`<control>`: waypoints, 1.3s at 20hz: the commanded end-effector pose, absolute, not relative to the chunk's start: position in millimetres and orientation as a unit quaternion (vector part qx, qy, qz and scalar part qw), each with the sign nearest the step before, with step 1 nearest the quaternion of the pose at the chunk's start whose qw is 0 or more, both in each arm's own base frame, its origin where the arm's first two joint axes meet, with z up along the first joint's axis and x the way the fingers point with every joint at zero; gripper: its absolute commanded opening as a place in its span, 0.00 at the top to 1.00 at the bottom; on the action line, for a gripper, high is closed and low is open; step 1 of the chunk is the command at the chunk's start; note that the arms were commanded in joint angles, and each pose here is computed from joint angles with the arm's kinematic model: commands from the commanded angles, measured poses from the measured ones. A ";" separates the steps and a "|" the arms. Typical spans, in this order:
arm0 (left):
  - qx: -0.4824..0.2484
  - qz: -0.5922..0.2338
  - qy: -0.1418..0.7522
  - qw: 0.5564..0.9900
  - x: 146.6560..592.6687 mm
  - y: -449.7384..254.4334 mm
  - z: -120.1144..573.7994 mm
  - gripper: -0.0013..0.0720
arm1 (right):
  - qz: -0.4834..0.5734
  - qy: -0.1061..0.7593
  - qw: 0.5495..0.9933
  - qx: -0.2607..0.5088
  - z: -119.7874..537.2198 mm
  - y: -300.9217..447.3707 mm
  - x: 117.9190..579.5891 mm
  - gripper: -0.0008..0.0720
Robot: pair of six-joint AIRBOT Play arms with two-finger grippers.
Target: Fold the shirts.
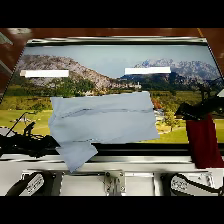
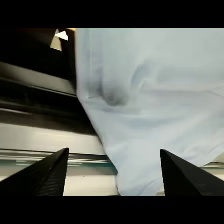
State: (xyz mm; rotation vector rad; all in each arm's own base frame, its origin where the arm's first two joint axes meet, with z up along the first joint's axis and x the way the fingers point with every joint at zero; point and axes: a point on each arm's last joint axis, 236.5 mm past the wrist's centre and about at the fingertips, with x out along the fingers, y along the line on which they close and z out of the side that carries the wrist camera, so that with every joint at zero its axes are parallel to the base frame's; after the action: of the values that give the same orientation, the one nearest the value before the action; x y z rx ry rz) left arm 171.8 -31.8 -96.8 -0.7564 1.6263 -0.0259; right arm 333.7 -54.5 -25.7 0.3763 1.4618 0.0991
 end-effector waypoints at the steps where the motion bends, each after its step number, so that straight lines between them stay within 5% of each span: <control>1: -0.368 -0.031 0.697 0.615 179.9 -46.8 -105.8 0.10 | 0.058 0.653 0.738 0.160 -25.3 -41.8 343.4 0.21; 6: -0.350 -0.026 0.704 0.617 185.4 -49.4 -124.5 0.12 | 0.060 0.648 0.742 0.161 -24.6 -33.8 349.3 0.21; 9: -0.339 -0.038 0.694 0.634 195.1 -57.6 -125.9 0.46 | 0.055 0.648 0.741 0.167 -24.6 -33.6 349.1 0.21; 11: -0.340 -0.049 0.690 0.638 199.6 -66.0 -123.8 0.93 | 0.049 0.650 0.739 0.174 -24.6 -33.5 348.8 0.21; 14: -0.330 -0.090 0.695 0.632 194.5 -76.0 -116.1 0.94 | 0.047 0.661 0.729 0.175 -25.7 -33.2 342.1 0.18; 16: -0.328 -0.103 0.701 0.624 189.9 -79.1 -111.7 0.94 | 0.071 0.691 0.700 0.166 -30.0 -30.1 319.6 0.07; 21: -0.324 -0.126 0.703 0.620 186.8 -81.5 -100.7 0.94 | 0.069 0.737 0.624 0.249 -75.9 -15.2 258.5 0.07; 26: -0.322 -0.147 0.684 0.638 198.1 -84.7 -88.6 0.94 | 0.067 0.723 0.636 0.261 -110.1 16.1 257.3 0.07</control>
State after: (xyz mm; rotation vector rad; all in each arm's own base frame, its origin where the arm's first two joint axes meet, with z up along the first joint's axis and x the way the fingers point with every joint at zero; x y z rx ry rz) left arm 193.2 -82.2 -95.9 -0.7431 1.5875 -0.3014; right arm 255.9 0.4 -93.6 0.5618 1.6861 0.1624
